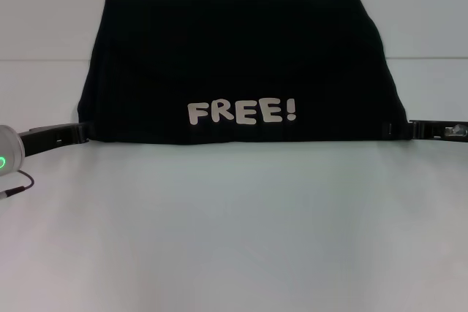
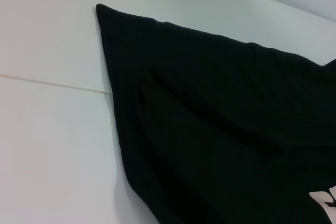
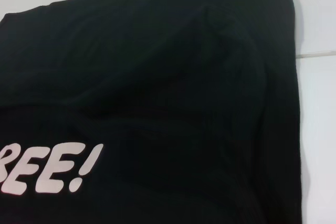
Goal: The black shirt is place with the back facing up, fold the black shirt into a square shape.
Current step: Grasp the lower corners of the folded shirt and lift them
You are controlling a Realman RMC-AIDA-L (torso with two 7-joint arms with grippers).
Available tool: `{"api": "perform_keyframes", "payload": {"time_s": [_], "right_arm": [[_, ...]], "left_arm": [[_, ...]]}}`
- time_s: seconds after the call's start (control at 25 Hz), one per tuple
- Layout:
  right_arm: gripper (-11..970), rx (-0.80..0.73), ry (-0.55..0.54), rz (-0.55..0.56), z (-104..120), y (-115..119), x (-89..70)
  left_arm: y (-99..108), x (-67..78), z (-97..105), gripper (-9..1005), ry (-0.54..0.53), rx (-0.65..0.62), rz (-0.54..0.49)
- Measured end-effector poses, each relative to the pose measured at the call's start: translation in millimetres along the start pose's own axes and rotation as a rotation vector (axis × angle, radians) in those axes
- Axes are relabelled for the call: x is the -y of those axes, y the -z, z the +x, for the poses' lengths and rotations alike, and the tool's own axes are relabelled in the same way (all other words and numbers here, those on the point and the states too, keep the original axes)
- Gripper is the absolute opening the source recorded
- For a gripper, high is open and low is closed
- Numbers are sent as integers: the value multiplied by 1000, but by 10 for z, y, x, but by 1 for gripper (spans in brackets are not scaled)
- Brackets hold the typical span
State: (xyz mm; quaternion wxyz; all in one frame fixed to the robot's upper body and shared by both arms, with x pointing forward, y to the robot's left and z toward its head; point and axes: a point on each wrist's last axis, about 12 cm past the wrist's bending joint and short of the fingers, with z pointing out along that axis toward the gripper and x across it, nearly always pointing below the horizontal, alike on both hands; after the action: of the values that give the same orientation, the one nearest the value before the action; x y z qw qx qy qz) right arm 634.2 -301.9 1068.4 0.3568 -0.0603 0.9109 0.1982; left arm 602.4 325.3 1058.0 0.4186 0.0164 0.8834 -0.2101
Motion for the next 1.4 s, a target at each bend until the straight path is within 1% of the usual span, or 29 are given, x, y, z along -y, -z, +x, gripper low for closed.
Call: {"api": "perform_keyframes", "payload": {"time_s": [0.2, 0.44, 0.88, 0.96, 1.12, 1.2, 1.28, 1.36, 1.4], "right_arm": [[650, -4, 10, 1, -4, -4, -8], [463, -8, 5, -5, -15, -7, -15], [227, -7, 10, 1, -5, -12, -12], [4, -7, 8, 5, 10, -7, 2], [1, -7, 6, 9, 35, 21, 38], [-1, -11, 9, -9, 69, 48, 53], [-1, -11, 10, -36, 112, 93, 74], [-2, -7, 4, -66, 159, 154, 100], [-2, -5, 2, -75, 184, 188, 119]], "left_arm": [[0, 0, 0, 1, 0, 0, 0], [-1, 1, 1, 1, 0, 0, 0], [-7, 9, -7, 1, -1, 0, 2], [-6, 8, -7, 1, -1, 0, 2], [17, 1, 5, 0, 14, 1, 13], [55, 0, 4, 0, 34, 0, 33], [119, -4, 13, 1, 59, -6, 64], [232, -13, 24, 1, 91, -7, 109], [329, -23, 37, 1, 113, -4, 144]]}}
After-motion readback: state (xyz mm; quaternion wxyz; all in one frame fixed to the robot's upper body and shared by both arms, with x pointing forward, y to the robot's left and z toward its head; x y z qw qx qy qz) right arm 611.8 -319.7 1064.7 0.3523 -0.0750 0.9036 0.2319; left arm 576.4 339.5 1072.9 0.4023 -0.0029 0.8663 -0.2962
